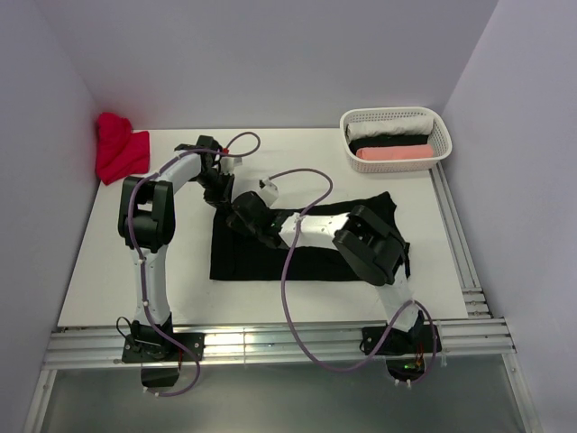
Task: Roll the t-shirts
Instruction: Roll the tshirt
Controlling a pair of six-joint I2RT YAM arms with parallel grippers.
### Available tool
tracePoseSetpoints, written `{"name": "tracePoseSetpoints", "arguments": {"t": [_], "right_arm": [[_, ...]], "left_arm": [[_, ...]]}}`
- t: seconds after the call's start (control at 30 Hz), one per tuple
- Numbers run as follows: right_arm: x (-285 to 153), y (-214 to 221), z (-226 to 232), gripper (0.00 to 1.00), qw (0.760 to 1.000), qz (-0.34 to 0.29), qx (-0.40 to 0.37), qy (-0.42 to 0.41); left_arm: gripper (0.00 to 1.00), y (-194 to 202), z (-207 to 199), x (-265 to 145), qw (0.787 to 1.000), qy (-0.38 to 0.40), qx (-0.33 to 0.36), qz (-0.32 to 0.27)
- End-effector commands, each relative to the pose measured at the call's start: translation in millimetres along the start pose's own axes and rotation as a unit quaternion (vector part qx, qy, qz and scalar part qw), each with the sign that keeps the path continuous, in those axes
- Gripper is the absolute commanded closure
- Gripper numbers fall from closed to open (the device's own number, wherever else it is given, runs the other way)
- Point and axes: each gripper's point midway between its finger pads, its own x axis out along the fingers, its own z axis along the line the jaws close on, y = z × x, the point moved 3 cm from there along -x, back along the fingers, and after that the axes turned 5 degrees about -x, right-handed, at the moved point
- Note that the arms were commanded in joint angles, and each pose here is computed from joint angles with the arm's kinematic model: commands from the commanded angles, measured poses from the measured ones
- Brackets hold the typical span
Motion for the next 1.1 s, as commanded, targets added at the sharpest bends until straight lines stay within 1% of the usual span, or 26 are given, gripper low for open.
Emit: {"name": "tracePoseSetpoints", "arguments": {"t": [0.0,0.13,0.2,0.23,0.27,0.3,0.37,0.47,0.57,0.63,0.7,0.83,0.9,1.0,1.07], "right_arm": [[22,-4,-10,0.82,1.000,0.007,0.002,0.003],[26,4,-30,0.82,1.000,0.017,0.009,0.025],[27,9,-40,0.82,0.999,0.023,0.016,0.031],[28,10,-42,0.82,0.999,0.025,0.017,0.034],[29,11,-45,0.82,0.999,0.027,0.017,0.038],[30,11,-45,0.82,0.999,0.027,0.018,0.040],[31,13,-47,0.83,0.998,0.031,0.016,0.047],[34,16,-50,0.83,0.998,0.035,0.014,0.053],[38,19,-53,0.83,0.997,0.041,0.010,0.060],[38,20,-53,0.83,0.997,0.045,0.012,0.059],[39,21,-53,0.84,0.997,0.047,0.014,0.059],[41,23,-55,0.84,0.997,0.050,0.013,0.062],[41,22,-57,0.84,0.997,0.050,0.014,0.065],[40,22,-58,0.85,0.997,0.050,0.016,0.064],[40,21,-59,0.85,0.997,0.049,0.018,0.065]], "left_arm": [[0.87,-7,-11,-7,1.000,-0.002,0.016,-0.018],[0.87,-8,-12,-11,1.000,-0.001,0.019,-0.023],[0.85,-9,-14,-13,0.999,0.002,0.021,-0.024],[0.82,-9,-15,-15,0.999,0.003,0.022,-0.025],[0.80,-11,-17,-19,0.999,0.005,0.024,-0.030],[0.75,-12,-18,-22,0.999,0.007,0.027,-0.033],[0.72,-14,-21,-28,0.999,0.010,0.032,-0.040],[0.65,-23,-30,-48,0.997,0.020,0.042,-0.062],[0.56,-28,-34,-65,0.996,0.036,0.043,-0.075],[0.50,-29,-34,-75,0.995,0.041,0.042,-0.081],[0.47,-30,-28,-87,0.994,0.047,0.036,-0.092],[0.45,-25,-11,-98,0.994,0.055,0.026,-0.094],[0.46,-20,4,-99,0.994,0.061,0.008,-0.087],[0.47,-11,20,-92,0.994,0.081,-0.011,-0.066],[0.47,-4,25,-80,0.993,0.103,-0.019,-0.047]]}}
